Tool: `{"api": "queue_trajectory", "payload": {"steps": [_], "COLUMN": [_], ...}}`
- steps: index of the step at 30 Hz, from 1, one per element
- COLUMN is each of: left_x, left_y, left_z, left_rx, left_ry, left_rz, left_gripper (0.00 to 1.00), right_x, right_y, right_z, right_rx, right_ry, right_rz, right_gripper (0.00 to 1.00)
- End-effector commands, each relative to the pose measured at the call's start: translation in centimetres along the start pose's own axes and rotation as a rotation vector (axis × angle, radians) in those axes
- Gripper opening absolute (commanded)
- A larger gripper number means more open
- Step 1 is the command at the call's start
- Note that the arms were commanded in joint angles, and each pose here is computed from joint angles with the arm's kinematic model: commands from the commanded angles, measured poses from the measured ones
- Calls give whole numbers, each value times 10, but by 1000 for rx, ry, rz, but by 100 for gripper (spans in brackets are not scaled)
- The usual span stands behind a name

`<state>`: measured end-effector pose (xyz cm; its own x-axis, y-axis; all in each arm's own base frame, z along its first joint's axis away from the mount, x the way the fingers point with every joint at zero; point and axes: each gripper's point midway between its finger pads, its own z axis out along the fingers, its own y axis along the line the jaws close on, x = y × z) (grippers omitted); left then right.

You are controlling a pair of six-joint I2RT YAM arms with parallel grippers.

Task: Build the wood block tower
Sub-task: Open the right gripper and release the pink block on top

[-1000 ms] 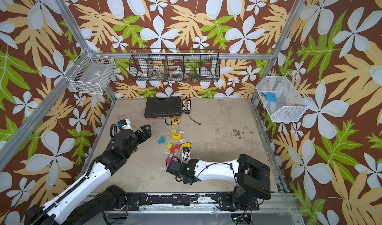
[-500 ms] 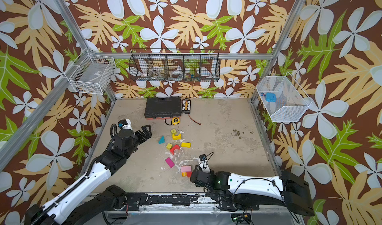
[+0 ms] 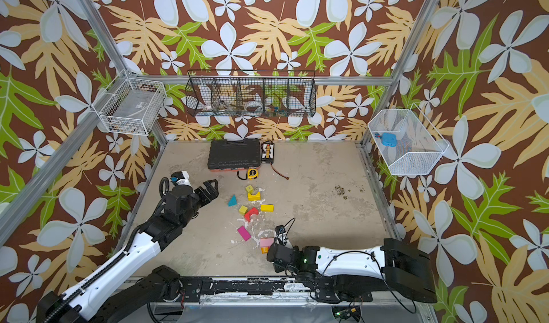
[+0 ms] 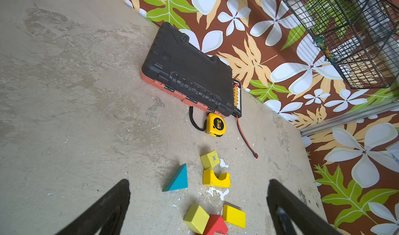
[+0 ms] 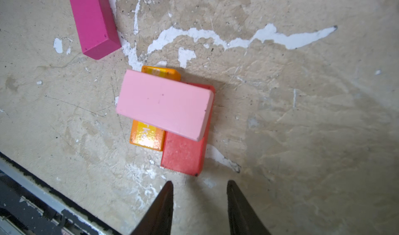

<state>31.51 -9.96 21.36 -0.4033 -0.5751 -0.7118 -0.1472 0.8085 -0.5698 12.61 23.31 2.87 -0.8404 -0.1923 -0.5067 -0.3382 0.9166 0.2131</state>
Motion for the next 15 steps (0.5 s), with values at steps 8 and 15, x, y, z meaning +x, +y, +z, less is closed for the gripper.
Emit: {"api": "queue_trajectory", "payload": {"steps": [8, 15], "left_x": [-5, -5], "left_y": [-3, -2], "left_z": [1, 1], "left_rx": [9, 7], "left_ry": [-20, -23], "left_rz": [-14, -14], "left_gripper": [100, 100], "right_x": [1, 5], "right_y": [-2, -5], "right_z": [1, 9], "right_rx": [-2, 34], "right_ry": [-9, 14], "right_rz": [-10, -27], "right_gripper": [40, 37]}}
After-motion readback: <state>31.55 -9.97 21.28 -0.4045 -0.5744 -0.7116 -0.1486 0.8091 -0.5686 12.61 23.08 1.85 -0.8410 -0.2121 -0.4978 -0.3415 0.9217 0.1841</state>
